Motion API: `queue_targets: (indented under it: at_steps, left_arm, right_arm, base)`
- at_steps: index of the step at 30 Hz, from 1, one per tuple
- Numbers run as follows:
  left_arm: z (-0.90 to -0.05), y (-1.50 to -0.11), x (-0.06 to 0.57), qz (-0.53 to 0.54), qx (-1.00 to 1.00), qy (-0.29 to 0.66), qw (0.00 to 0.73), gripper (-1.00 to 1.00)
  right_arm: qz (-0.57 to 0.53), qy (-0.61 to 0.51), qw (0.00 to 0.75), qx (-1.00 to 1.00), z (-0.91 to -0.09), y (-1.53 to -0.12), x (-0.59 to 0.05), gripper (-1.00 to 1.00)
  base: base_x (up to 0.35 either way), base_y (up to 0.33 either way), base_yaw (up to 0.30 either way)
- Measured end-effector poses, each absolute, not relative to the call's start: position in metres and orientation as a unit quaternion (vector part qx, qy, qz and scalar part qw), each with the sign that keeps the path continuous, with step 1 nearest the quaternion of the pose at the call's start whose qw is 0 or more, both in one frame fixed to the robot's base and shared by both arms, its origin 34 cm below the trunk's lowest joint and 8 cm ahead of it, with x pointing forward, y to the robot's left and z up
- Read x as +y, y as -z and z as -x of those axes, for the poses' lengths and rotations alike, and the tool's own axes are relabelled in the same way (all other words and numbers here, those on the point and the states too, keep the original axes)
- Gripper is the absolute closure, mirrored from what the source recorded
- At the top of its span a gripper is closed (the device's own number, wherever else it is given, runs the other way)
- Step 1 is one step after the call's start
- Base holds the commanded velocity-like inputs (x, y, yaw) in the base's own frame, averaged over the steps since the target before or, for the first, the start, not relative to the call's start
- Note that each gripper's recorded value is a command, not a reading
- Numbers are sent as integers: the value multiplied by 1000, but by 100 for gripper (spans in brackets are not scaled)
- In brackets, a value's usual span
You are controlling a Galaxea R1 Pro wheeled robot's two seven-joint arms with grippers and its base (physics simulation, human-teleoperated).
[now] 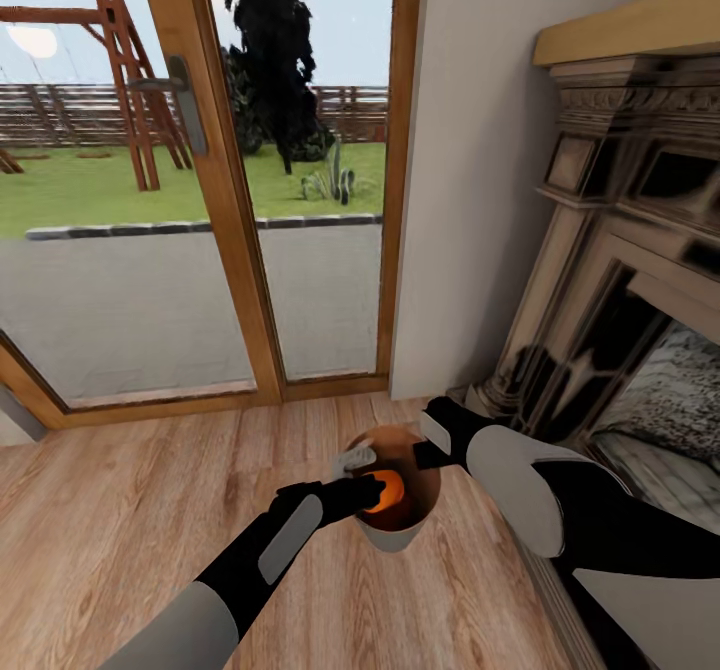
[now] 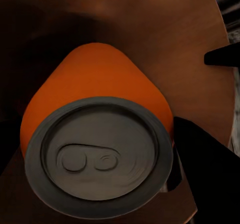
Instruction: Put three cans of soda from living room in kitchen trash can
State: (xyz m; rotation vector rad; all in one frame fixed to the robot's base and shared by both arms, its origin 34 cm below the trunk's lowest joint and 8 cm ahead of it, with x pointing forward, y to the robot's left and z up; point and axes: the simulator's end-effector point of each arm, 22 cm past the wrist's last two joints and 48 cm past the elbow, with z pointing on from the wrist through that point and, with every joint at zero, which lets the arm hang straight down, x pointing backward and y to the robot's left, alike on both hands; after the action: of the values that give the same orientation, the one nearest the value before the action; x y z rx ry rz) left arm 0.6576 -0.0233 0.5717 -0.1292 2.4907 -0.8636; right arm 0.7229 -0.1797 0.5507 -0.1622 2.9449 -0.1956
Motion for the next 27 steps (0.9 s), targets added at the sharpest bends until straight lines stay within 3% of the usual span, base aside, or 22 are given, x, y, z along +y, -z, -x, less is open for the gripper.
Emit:
queue_targets:
  at_steps: [16, 17, 27]
  left_arm:
    - [-661, -575, -22, 49, 913, 314, 254, 100]
    - [-662, -575, -21, 50, 913, 314, 257, -100]
    - [-668, -577, -15, 36, 914, 296, 275, -100]
  right_arm:
    - [56, 40, 90, 994, -721, -549, -168, 100]
    - [55, 39, 90, 994, -721, -550, -168, 100]
    - [50, 32, 89, 994, -721, -549, -165, 100]
  base:
    - [0, 0, 0]
    - [0, 0, 0]
    - [0, 0, 0]
